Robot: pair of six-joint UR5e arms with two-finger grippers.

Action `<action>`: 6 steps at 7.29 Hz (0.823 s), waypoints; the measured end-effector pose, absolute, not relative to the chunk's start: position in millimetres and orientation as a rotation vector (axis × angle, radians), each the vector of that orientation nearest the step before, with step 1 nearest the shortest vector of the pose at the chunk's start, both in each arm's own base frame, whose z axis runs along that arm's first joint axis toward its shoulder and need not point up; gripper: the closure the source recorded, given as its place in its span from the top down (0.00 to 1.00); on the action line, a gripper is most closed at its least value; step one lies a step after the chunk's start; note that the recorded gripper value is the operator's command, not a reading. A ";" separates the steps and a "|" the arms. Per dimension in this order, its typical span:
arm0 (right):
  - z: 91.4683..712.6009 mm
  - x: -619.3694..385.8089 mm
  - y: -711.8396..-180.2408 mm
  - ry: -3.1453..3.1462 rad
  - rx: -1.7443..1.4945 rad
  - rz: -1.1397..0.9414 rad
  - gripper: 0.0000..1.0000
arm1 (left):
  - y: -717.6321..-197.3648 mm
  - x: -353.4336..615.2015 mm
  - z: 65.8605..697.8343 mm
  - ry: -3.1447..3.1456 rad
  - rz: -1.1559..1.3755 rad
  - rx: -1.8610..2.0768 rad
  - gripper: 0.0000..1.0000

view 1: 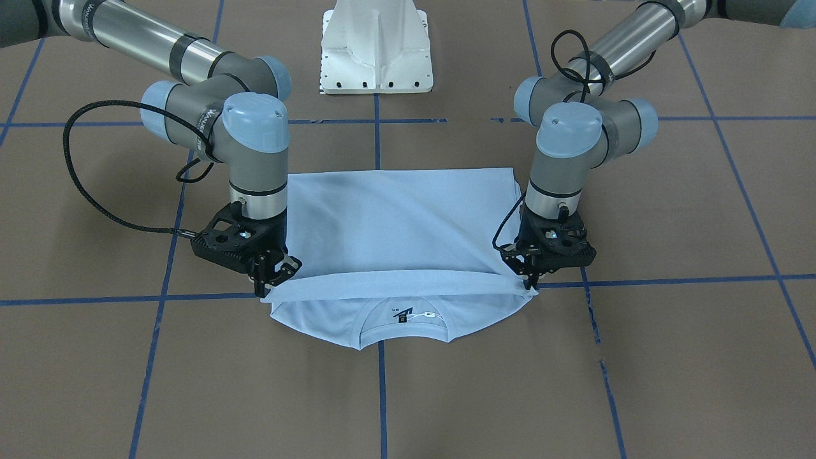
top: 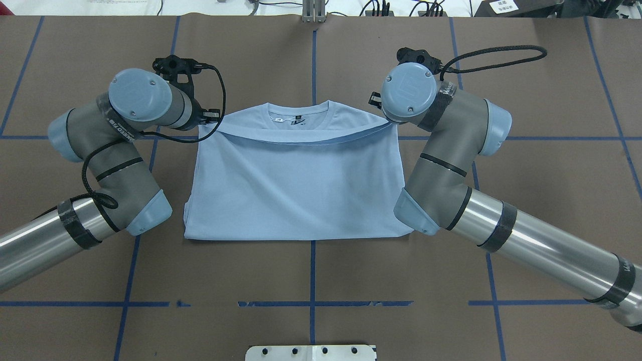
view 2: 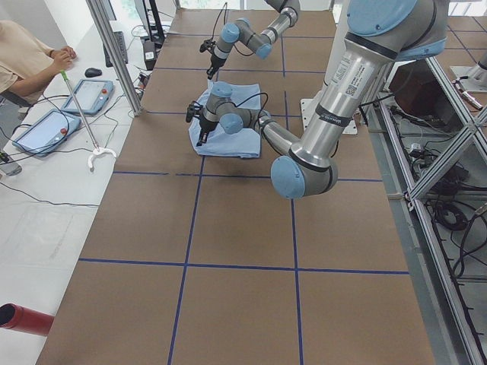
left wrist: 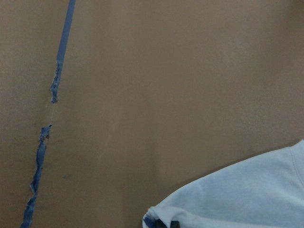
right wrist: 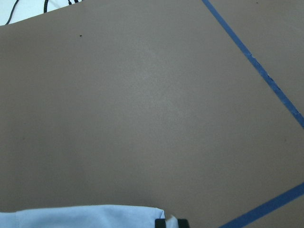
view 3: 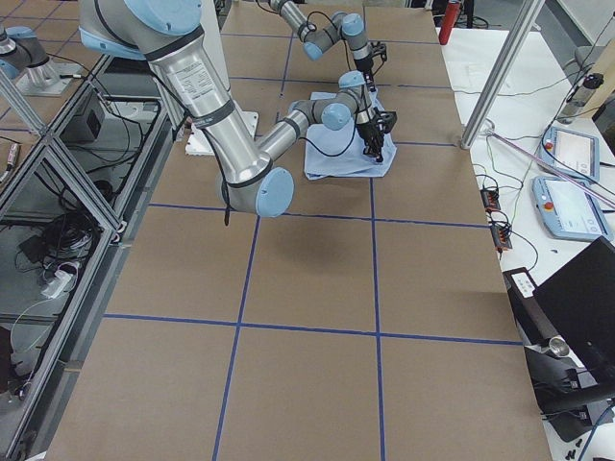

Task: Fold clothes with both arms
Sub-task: 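Release the hem and raise both grippers away from the folded shirt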

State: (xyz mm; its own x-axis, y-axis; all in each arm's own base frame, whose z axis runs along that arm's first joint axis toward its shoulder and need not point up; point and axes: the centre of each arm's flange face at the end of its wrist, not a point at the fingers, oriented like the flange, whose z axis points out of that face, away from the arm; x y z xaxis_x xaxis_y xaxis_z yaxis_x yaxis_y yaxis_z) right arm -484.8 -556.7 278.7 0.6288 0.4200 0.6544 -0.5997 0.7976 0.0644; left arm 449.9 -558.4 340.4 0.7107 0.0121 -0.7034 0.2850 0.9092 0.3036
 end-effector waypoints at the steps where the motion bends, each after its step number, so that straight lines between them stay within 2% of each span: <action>1: 277.2 -476.3 -562.9 -0.674 0.287 0.578 1.00 | -554.6 447.1 338.1 0.788 -0.126 0.434 1.00; 3: 278.1 -454.3 -571.9 -0.720 0.268 0.452 1.00 | -528.0 440.0 332.8 0.845 -0.071 0.438 1.00; 6: 294.0 -442.8 -566.4 -0.829 0.265 0.370 1.00 | -414.9 442.3 339.4 0.947 0.013 0.358 0.99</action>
